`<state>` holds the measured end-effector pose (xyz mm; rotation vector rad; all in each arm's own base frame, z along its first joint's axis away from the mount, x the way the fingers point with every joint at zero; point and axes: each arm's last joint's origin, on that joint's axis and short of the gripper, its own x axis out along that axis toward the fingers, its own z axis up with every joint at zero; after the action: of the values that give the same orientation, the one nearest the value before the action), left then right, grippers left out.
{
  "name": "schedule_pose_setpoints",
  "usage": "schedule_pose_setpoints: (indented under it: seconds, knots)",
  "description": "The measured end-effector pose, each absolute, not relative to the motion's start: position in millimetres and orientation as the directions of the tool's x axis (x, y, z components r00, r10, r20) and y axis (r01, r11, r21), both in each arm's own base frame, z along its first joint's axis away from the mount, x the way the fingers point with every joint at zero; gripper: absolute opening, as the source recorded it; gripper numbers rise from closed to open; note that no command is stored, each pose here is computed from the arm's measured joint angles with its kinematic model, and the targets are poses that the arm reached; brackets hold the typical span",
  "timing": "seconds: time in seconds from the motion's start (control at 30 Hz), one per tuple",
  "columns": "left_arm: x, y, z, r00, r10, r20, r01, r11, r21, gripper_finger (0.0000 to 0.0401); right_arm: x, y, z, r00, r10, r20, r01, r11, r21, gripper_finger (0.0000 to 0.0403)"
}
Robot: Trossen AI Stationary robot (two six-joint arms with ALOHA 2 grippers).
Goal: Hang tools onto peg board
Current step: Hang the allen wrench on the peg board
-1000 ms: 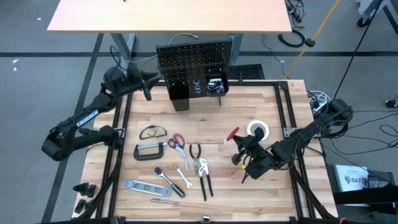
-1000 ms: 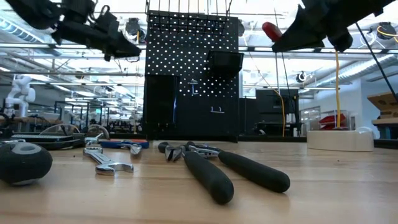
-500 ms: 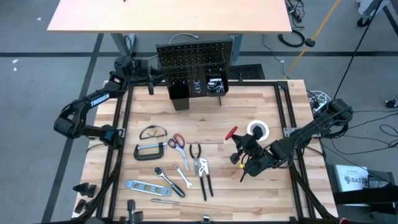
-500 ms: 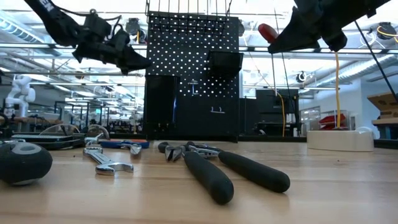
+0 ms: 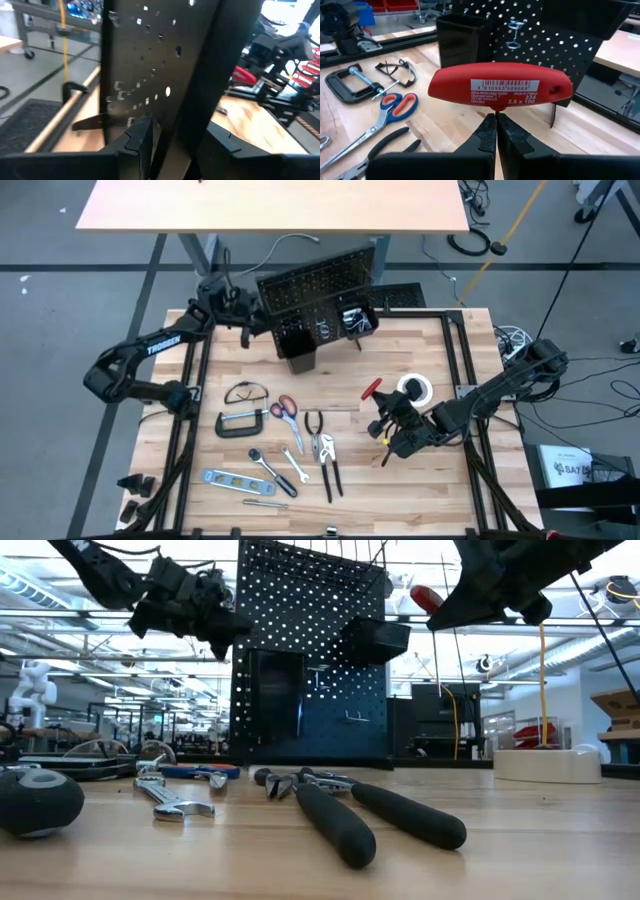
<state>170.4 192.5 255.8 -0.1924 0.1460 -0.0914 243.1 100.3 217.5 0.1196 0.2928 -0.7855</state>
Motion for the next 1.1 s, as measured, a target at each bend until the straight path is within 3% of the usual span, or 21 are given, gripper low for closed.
schedule_pose_setpoints:
  seconds: [0.37, 0.6, 0.9, 1.1]
  knots:
    - [209, 138, 261, 0.971, -0.033, -0.237, -0.018, 0.978, -0.210, 0.0123, 247, 98, 222, 0.611, -0.771, -0.182, 0.781, 0.625, -0.023, 0.0000]
    - [222, 121, 261, 0.967, 0.016, -0.256, -0.073, 0.974, -0.215, 0.0123, 281, 77, 225, 0.706, -0.664, -0.245, 0.663, 0.742, -0.100, 0.0000]
    - [225, 115, 260, 0.962, 0.043, -0.271, -0.101, 0.974, -0.204, 0.0123, 312, 19, 254, 0.758, -0.651, -0.031, 0.648, 0.758, -0.068, 0.0000]
    - [225, 115, 260, 0.962, 0.044, -0.271, -0.100, 0.975, -0.196, 0.0123, 326, -2, 248, 0.766, -0.643, -0.006, 0.637, 0.759, -0.136, 0.0000]
